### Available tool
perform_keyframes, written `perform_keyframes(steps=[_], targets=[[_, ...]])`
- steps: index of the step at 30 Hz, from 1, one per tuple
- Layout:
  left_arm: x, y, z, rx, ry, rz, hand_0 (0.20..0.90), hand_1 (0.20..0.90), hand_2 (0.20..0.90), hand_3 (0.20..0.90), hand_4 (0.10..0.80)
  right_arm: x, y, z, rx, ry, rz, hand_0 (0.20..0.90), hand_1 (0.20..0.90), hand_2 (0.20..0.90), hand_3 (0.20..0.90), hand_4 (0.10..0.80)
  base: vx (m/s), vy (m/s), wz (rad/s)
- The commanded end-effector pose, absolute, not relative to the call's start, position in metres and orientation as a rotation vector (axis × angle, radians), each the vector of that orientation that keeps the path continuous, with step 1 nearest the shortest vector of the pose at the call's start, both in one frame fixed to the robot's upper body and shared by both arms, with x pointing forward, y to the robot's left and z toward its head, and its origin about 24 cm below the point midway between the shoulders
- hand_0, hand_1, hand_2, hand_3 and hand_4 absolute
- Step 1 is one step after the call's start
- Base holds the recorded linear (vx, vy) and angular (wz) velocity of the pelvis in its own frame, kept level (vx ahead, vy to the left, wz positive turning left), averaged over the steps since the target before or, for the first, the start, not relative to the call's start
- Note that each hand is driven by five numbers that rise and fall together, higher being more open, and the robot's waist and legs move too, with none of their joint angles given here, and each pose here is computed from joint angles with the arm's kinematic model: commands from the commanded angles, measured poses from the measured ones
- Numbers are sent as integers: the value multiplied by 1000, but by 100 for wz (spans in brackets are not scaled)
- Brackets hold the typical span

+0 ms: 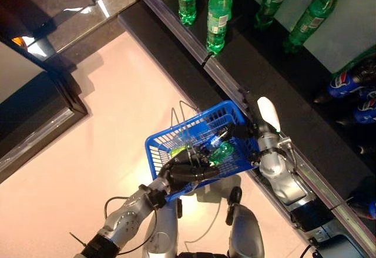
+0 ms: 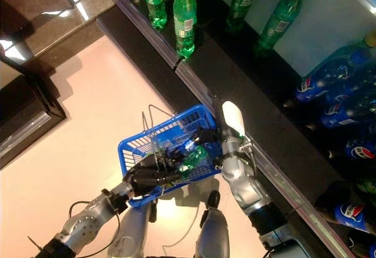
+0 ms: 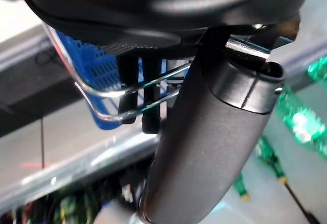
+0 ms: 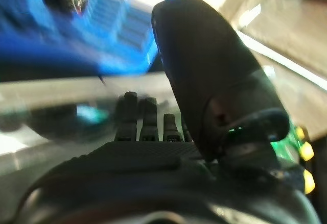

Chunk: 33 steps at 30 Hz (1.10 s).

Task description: Pick up the drink and place into the basket.

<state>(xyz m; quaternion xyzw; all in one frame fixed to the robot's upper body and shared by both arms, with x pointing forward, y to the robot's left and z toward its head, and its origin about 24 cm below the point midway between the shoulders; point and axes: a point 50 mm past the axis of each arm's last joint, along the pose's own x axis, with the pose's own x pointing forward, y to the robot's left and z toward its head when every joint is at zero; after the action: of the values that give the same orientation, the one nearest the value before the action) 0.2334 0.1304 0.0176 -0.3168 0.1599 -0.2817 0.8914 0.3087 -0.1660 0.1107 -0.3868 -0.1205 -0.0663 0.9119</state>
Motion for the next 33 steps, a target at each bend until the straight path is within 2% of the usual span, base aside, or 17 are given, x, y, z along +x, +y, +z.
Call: perform_keyframes(steps=[1,10,15,25,33], targets=[[227,104,169,-863,-541,-953,300,300,300,200,100,297,-168,173,-740,-610,-215,900,900,900,900,800,12,9,-4],[225,115,149,-875,-490,-829,300,300,300,200,100,282,-178,157,-655,-588,-199,900,900,900,900,800,27,4,-2],[229,128,129,-824,-444,-637,300,300,300,200,100,270,-176,139,-581,-555,-164,900,900,900,900,800,55,6,0],[214,175,69,-672,-311,-259,300,300,300,200,100,230,-184,80,-397,-321,-60,900,900,900,900,800,44,13,-4],[207,193,30,-646,-198,-78,300,300,300,200,100,214,-189,46,-201,-161,-53,900,900,900,900,800,-19,4,-8]])
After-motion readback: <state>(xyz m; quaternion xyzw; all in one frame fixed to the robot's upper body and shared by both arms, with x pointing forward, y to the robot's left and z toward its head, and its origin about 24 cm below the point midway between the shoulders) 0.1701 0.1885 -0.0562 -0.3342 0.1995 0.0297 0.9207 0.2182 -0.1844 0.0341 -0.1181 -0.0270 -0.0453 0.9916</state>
